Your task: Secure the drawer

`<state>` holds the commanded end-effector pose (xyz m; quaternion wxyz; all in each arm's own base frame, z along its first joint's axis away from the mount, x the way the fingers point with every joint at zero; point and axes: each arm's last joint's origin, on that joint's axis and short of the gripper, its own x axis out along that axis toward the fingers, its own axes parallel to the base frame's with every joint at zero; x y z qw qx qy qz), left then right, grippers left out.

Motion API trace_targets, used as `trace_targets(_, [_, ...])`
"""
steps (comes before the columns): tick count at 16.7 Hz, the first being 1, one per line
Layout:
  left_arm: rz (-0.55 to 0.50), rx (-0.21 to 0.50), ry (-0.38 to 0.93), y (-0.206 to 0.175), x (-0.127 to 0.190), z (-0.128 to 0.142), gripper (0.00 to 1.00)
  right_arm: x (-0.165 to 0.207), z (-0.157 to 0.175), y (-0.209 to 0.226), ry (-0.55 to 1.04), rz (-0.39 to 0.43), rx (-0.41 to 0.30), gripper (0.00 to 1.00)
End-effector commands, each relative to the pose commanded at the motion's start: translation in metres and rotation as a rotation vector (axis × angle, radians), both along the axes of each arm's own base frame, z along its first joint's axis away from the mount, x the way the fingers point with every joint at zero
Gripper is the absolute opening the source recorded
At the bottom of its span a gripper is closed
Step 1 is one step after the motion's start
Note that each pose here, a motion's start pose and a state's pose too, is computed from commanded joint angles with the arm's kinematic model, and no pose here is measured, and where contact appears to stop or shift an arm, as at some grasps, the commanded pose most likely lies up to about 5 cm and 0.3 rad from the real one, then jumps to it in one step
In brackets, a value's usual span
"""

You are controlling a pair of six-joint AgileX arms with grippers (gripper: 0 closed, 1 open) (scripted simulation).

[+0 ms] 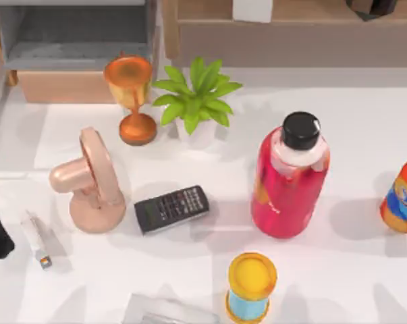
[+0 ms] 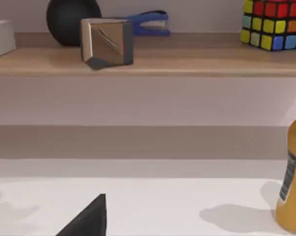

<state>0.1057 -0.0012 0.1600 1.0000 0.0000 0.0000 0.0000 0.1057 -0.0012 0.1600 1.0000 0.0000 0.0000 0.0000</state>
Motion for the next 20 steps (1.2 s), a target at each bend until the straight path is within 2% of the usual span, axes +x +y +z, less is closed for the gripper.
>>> trace_targets(4, [0.000,0.000,-0.012,-0.002,0.000,0.010,1.00,0.000,0.000,0.000,0.000,0.000,0.000,1.00])
trace_targets(8, [-0.001,-0.003,-0.020,-0.012,0.010,0.044,1.00,0.000,0.000,0.000,0.000,0.000,0.000,1.00])
trace_targets(14, [-0.001,-0.001,-0.002,-0.045,0.047,0.096,1.00,0.000,0.000,0.000,0.000,0.000,0.000,1.00])
trace_targets(20, [0.000,0.000,0.000,-0.066,0.065,0.112,1.00,0.000,0.000,0.000,0.000,0.000,0.000,1.00])
